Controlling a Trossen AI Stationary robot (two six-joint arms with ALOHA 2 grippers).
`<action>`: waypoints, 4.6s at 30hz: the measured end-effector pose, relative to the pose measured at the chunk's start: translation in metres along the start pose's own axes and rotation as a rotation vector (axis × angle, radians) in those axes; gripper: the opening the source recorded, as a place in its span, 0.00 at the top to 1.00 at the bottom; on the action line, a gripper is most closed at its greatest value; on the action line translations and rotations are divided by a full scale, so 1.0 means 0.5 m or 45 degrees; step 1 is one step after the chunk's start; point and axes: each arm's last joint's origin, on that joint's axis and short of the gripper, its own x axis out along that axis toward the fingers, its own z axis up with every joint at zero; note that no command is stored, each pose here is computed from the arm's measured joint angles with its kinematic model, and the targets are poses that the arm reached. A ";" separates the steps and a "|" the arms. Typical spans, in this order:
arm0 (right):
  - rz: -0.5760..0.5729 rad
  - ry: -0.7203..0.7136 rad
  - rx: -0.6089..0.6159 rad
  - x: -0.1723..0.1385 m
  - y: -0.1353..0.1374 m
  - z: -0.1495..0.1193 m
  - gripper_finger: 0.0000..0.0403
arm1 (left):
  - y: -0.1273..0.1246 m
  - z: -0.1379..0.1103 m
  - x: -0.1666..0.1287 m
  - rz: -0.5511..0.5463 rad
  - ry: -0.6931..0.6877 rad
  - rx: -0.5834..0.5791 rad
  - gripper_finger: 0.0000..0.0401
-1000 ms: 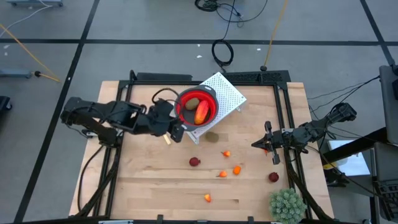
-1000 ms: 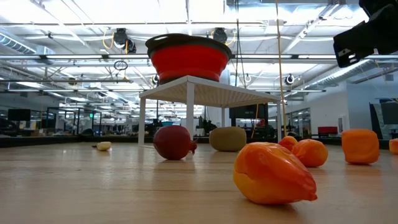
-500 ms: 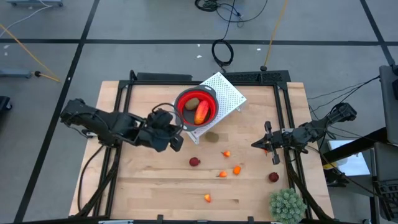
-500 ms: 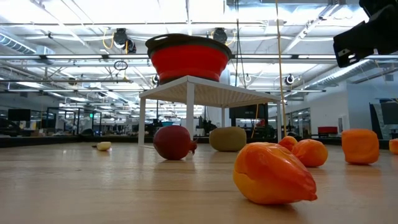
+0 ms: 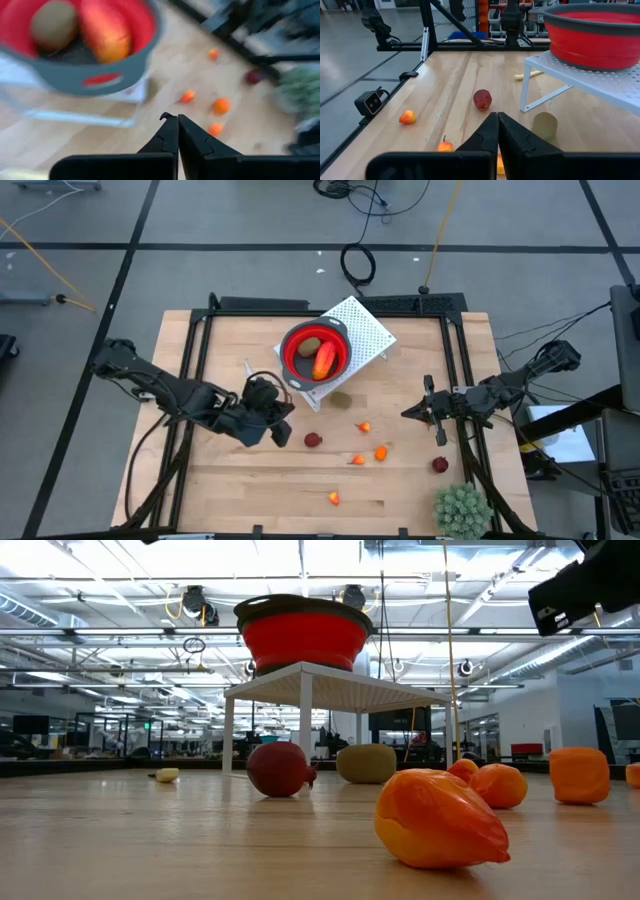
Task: Pick & Place Fruit
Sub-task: Put the peach into the red strainer bowl on the shelf
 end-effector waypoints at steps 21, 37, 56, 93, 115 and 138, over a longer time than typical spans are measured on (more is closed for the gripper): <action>-0.202 0.464 0.462 0.044 0.028 0.078 1.00 | 0.132 -0.076 -0.028 -0.276 -0.237 0.150 0.98; -0.488 0.744 0.718 0.070 0.041 0.103 1.00 | 0.216 -0.094 -0.071 -0.392 -0.268 0.295 0.99; -1.026 1.243 1.308 0.066 0.017 0.056 1.00 | 0.288 -0.124 -0.098 -0.580 -0.282 0.422 0.96; -1.414 1.222 1.500 0.037 0.008 0.047 0.75 | 0.310 -0.132 -0.111 -0.688 -0.292 0.463 0.99; -1.526 1.139 1.638 0.048 -0.003 -0.035 0.50 | 0.309 -0.132 -0.111 -0.689 -0.292 0.461 0.97; -1.520 1.130 1.670 0.072 -0.038 -0.088 0.54 | 0.307 -0.128 -0.113 -0.705 -0.313 0.439 0.97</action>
